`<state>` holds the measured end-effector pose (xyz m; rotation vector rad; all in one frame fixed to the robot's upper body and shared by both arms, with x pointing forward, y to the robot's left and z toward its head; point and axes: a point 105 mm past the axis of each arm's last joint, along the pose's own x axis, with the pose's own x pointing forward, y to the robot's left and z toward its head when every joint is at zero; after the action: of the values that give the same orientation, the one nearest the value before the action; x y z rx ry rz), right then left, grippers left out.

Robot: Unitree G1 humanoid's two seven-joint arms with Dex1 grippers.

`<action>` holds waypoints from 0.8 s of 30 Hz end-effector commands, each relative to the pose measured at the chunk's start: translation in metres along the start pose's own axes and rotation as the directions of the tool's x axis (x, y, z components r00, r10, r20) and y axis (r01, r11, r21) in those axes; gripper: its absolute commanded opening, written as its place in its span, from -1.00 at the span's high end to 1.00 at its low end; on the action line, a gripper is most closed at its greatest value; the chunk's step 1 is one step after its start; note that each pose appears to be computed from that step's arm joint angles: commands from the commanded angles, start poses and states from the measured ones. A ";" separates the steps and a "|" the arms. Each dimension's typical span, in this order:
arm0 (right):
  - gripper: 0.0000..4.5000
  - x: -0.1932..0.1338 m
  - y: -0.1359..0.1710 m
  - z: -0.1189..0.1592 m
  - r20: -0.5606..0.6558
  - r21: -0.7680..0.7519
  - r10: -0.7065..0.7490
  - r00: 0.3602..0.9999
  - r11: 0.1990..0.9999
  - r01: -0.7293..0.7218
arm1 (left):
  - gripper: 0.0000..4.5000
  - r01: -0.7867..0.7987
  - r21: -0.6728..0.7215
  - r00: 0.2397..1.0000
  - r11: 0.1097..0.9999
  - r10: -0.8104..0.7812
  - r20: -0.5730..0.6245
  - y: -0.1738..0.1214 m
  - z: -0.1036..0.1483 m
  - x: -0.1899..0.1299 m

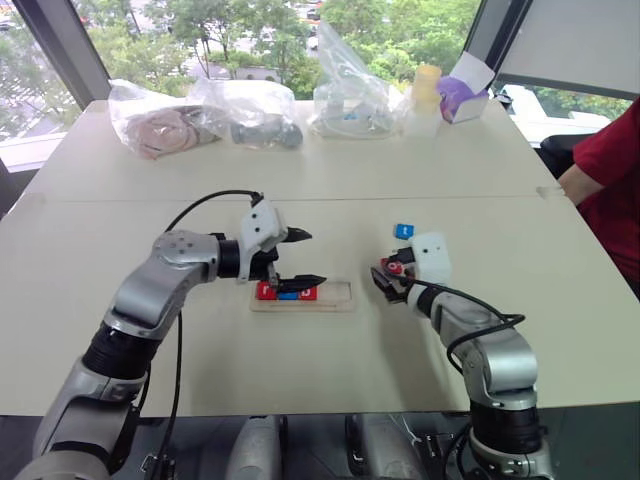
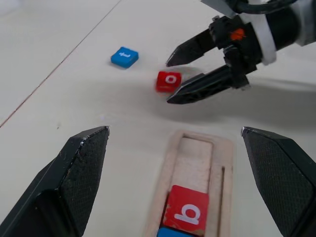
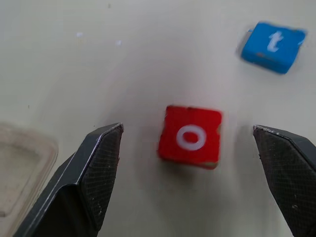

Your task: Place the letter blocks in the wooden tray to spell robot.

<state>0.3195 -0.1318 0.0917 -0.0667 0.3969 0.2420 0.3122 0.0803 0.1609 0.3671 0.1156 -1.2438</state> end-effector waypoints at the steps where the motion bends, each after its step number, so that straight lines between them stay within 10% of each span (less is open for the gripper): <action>1: -0.90 0.002 0.003 -0.001 0.000 -0.005 -0.015 1.000 1.000 0.015 | -1.00 -0.012 0.042 1.000 0.999 0.010 0.028 0.001 0.010 0.001; 9: 0.49 0.007 -0.006 -0.006 -0.009 -0.029 -0.083 0.996 0.996 0.083 | -1.00 -0.019 0.037 1.000 0.999 0.018 0.026 -0.003 0.006 -0.001; 24: 0.49 -0.048 -0.034 -0.023 -0.041 0.097 -0.343 0.938 0.933 0.346 | -1.00 0.112 0.077 0.994 0.991 -0.113 0.006 -0.030 0.007 0.011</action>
<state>0.2794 -0.1765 0.0837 -0.0547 0.4344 -0.0992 0.2897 0.0652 0.1533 0.4082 0.1154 -1.3432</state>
